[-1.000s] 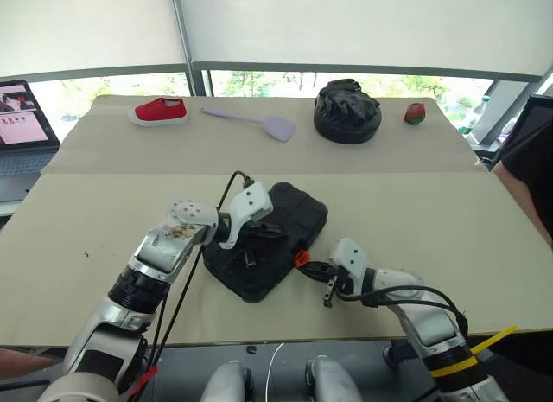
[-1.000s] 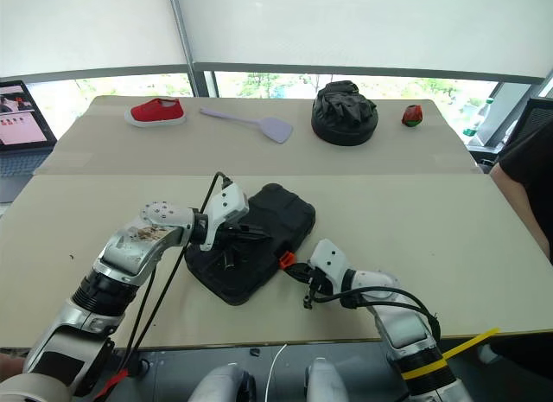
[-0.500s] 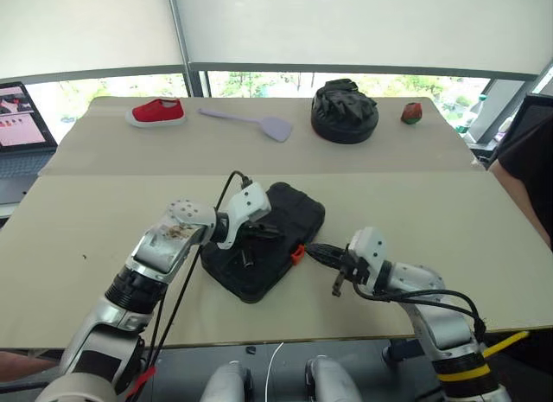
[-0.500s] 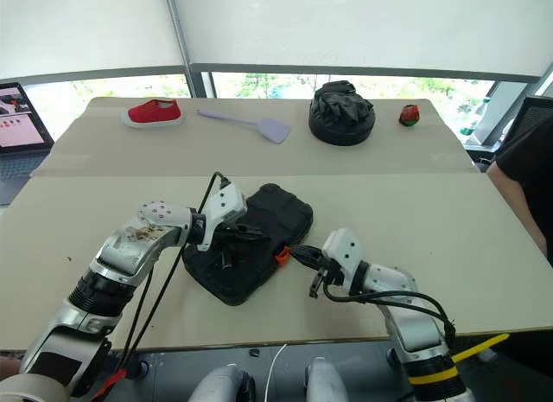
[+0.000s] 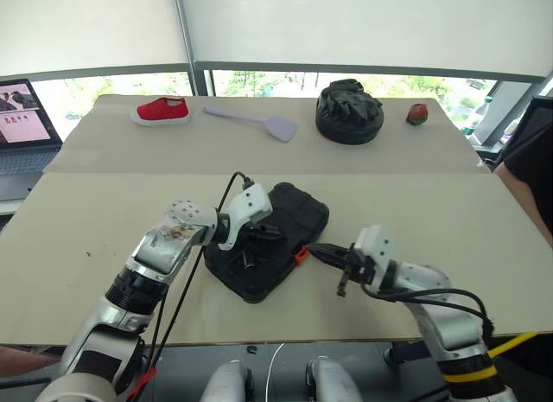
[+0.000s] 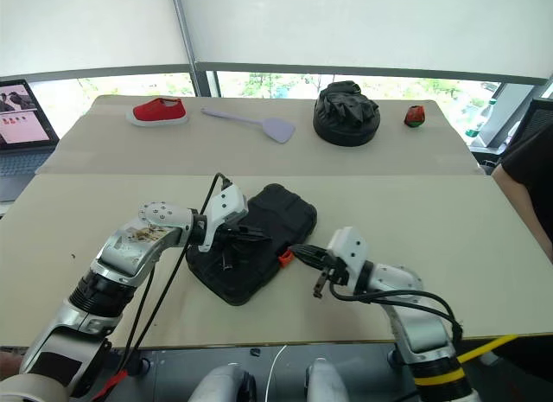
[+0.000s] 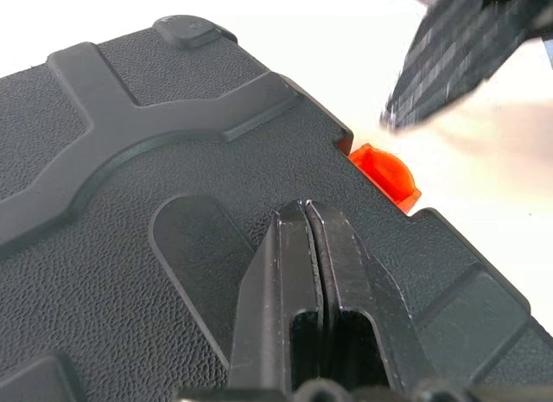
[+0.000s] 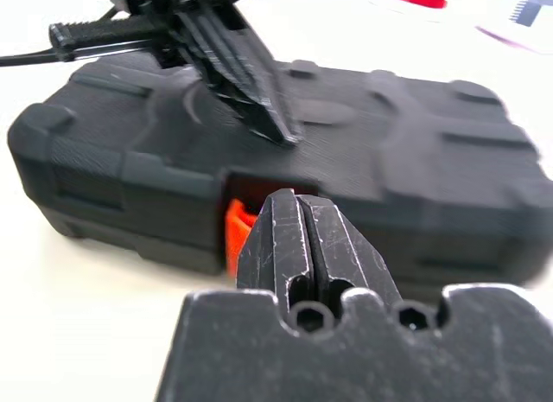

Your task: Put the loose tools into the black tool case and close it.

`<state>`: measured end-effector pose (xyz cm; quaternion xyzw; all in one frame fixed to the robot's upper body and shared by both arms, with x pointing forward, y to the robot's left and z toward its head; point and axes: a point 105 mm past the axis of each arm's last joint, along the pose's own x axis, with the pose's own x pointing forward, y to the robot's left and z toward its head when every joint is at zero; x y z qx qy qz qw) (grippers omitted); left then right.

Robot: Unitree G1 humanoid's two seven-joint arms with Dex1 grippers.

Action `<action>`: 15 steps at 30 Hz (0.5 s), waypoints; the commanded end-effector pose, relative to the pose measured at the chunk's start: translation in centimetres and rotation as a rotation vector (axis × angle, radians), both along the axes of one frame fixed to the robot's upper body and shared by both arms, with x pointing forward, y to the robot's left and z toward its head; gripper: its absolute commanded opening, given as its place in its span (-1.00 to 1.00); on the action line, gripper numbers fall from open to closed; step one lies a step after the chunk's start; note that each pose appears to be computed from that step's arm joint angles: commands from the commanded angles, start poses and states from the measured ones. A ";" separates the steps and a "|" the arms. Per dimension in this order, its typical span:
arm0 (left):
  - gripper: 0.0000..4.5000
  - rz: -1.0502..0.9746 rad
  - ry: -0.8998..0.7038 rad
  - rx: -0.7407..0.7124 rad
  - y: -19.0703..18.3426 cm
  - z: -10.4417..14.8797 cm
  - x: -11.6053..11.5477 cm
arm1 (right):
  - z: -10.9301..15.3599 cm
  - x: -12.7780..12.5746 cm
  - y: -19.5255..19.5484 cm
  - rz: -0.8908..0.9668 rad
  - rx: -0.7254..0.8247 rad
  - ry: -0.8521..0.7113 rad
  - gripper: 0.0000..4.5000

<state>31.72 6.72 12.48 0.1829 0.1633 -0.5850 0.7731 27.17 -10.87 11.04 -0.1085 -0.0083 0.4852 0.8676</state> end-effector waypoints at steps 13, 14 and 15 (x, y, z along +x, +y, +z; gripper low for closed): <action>-0.97 0.057 0.164 0.117 1.5 -4.5 -0.8 | -1.4 1.1 2.9 0.061 -0.034 0.024 -1.00; -0.97 0.058 0.168 0.120 1.5 -4.6 -0.9 | -1.4 1.2 2.9 0.066 -0.040 0.016 -1.00; -0.97 0.057 0.172 0.125 1.6 -4.7 -0.9 | -1.4 1.3 2.9 0.071 -0.045 0.012 -1.00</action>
